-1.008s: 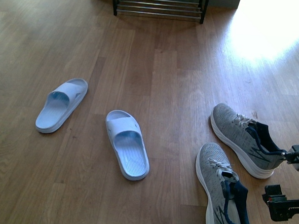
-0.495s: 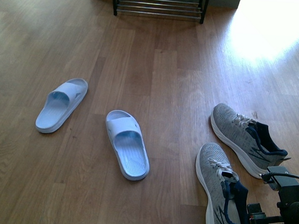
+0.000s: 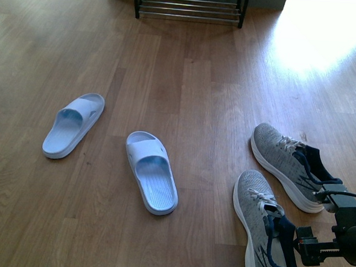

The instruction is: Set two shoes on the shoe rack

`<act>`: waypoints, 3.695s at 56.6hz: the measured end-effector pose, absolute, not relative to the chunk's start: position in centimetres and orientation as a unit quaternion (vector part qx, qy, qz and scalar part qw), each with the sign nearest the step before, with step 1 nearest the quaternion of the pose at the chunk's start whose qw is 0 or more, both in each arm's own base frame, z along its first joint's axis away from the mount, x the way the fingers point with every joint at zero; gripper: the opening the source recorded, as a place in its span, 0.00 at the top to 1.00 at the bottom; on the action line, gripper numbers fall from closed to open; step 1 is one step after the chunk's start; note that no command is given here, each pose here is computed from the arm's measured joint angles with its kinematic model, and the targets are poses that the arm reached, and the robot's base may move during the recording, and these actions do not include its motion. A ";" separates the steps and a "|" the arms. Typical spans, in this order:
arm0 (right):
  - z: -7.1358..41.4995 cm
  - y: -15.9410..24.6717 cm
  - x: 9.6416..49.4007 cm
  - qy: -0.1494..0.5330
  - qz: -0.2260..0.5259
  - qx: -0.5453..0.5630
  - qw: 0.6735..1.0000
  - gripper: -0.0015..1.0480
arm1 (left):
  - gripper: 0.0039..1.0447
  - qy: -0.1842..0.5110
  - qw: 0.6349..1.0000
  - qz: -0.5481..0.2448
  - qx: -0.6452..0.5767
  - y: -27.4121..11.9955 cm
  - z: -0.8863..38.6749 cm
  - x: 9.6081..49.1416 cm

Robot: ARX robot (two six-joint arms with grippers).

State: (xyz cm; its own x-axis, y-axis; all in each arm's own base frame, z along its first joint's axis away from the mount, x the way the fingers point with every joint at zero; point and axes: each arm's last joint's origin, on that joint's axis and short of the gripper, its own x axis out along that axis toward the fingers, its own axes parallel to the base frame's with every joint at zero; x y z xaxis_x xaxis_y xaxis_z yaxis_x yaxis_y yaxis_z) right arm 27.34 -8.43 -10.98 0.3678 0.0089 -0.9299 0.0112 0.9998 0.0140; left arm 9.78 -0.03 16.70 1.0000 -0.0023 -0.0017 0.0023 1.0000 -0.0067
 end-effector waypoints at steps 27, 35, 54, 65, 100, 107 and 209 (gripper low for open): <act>-7.7 -5.9 25.7 0.553 0.058 0.081 0.827 0.09 | 0.09 0.001 1.000 -0.001 -0.003 0.0 16.7 9.8; -8.9 -5.6 26.1 0.561 0.047 0.082 0.822 0.09 | 0.09 0.001 1.000 -0.001 -0.003 0.0 16.7 9.8; -12.4 -6.4 27.7 0.575 0.010 0.072 0.815 0.09 | 0.09 0.001 1.000 -0.001 -0.003 0.0 16.7 9.8; -13.6 -6.9 28.3 0.577 0.006 0.066 0.814 0.09 | 0.09 0.001 1.000 -0.001 -0.003 0.0 16.7 9.8; -13.8 -5.7 27.4 0.563 0.064 0.071 0.821 0.78 | 0.09 0.001 1.000 -0.001 -0.003 0.0 16.7 9.8; -13.5 -5.6 27.1 0.558 0.061 0.070 0.825 0.97 | 0.09 0.001 1.000 -0.001 -0.003 0.0 16.7 9.8; 17.2 -8.5 18.0 0.259 0.006 0.179 0.949 0.99 | 0.09 0.001 1.000 0.000 -0.003 0.0 16.7 9.8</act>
